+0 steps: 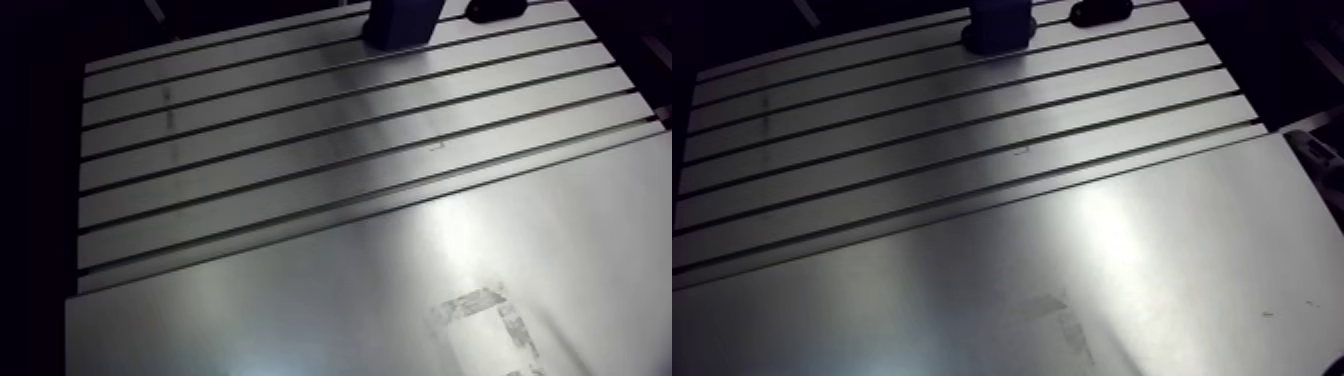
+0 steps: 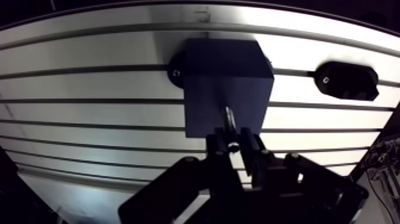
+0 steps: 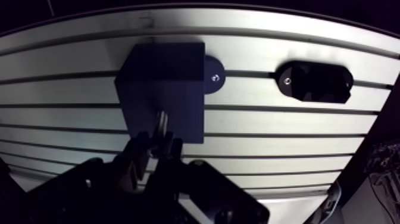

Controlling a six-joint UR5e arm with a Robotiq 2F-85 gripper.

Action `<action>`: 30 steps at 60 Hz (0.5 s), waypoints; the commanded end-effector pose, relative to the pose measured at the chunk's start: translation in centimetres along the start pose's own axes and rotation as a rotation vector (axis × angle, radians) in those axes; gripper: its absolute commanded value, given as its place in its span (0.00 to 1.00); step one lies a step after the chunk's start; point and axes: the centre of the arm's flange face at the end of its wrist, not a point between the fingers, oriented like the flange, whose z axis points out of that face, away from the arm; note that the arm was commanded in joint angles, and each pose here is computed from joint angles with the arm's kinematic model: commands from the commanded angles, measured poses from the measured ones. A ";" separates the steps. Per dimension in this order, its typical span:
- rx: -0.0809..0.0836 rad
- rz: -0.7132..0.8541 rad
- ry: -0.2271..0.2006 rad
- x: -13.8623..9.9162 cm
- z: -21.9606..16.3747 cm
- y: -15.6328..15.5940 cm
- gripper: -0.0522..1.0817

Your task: Pick up the M10 bolt and insert it into the hole until fully seated.

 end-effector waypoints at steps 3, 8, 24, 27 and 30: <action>0.000 0.001 -0.004 0.0 0.2 0.0 1.00; 0.002 0.000 -0.003 0.0 0.2 0.0 0.92; -0.008 -0.010 0.004 0.0 -0.1 0.1 0.05; -0.008 -0.015 0.004 0.0 0.0 0.1 0.05; -0.008 -0.015 0.004 0.0 0.0 0.1 0.05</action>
